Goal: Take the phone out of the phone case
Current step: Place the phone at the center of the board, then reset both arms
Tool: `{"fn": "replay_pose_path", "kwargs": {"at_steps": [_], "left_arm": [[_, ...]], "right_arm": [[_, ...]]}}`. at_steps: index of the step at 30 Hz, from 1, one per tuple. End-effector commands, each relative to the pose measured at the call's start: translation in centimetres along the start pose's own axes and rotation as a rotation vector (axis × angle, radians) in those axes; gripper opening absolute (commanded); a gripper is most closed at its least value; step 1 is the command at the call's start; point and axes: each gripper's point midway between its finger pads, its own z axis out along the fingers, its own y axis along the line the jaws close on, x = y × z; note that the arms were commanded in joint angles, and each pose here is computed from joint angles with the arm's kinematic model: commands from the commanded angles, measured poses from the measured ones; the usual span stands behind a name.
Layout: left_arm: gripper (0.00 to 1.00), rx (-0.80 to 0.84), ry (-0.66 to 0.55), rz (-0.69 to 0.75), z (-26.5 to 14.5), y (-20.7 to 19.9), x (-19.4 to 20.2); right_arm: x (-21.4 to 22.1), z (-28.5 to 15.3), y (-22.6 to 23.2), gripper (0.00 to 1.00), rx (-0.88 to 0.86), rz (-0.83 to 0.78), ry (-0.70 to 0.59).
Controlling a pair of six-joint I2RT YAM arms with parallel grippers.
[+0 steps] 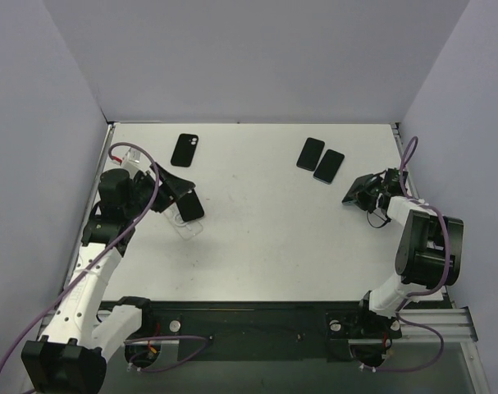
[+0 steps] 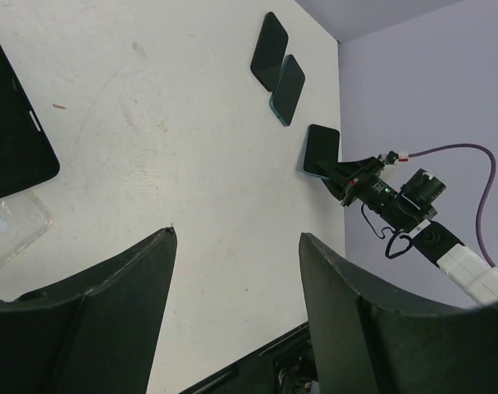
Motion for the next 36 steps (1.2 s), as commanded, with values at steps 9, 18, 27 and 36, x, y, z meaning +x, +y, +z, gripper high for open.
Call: {"fn": "replay_pose_path", "kwargs": {"at_steps": [9,18,27,36], "left_arm": [[0.7,0.124,0.031,0.037,-0.7,-3.4,0.7],[0.69,0.154,0.028,0.049,-1.2,-4.7,1.0],[0.69,0.163,0.02,0.079,-1.4,-5.6,1.6],[0.72,0.199,-0.044,0.294,-2.7,-11.0,1.5]], "right_arm": [[-3.0,1.7,3.2,0.12,-0.074,-0.014,0.004],[-5.3,3.2,4.2,0.28,-0.031,-0.059,0.025],[-5.9,-5.3,0.7,0.84,0.207,-0.165,-0.118],[-6.2,-20.4,5.5,0.86,0.132,-0.337,-0.49]]}}
